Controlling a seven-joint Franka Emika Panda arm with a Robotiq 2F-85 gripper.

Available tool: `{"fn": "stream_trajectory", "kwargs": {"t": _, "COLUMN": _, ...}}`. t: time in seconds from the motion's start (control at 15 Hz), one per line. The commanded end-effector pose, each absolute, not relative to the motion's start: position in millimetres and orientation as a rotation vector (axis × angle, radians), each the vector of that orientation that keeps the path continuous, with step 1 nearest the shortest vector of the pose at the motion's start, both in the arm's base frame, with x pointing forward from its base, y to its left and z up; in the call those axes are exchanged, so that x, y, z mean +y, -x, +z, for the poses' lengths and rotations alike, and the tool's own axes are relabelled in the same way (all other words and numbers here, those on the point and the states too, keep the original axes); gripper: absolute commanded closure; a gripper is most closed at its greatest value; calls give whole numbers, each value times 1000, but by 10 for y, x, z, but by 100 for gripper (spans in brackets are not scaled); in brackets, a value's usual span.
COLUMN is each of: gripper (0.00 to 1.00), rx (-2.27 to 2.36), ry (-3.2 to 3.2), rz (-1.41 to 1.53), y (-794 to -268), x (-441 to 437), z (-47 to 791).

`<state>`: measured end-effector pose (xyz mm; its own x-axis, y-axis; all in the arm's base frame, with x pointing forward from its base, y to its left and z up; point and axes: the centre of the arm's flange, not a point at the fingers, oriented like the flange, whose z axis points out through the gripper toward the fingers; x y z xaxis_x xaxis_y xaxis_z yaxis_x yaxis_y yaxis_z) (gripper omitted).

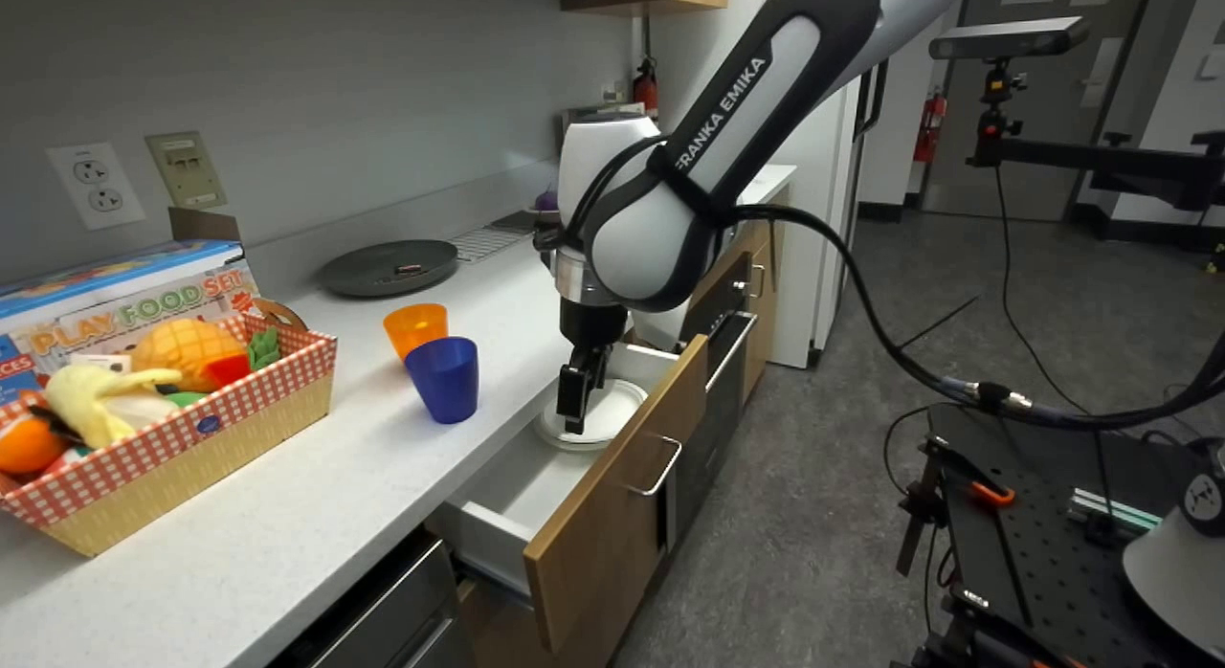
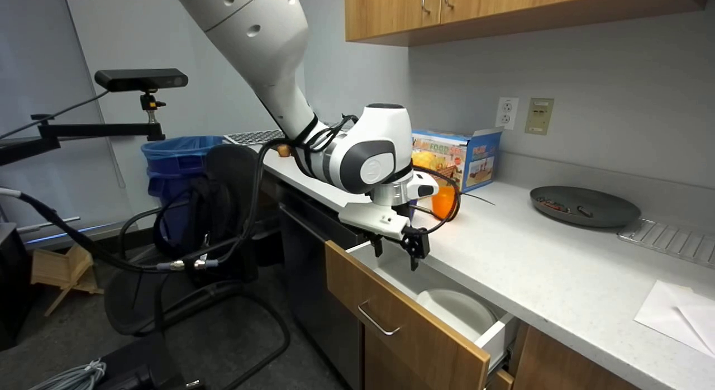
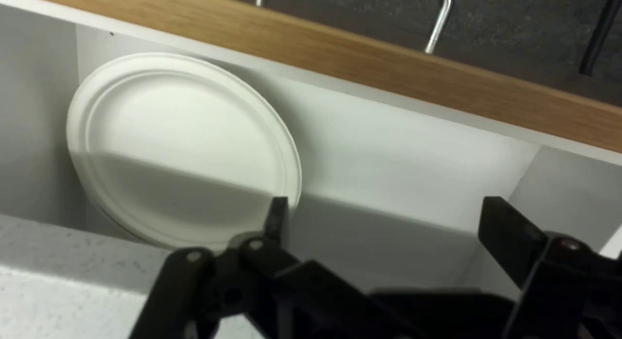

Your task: Open the drawer, then put the blue cup in the drawer

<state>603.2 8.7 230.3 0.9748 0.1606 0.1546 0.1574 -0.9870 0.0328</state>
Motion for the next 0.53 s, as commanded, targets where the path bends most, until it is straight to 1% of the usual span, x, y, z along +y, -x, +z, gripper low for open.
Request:
{"fn": "stream_trajectory", "kwargs": {"t": 0.0, "gripper": 0, "rx": 214, "ry": -3104, "rz": 115, "y": -6098, "x": 110, "z": 2173}}
{"fn": "stream_trajectory", "kwargs": {"t": 0.47, "gripper": 0, "rx": 235, "ry": -3108, "rz": -126, "y": -5737, "x": 202, "z": 2085}}
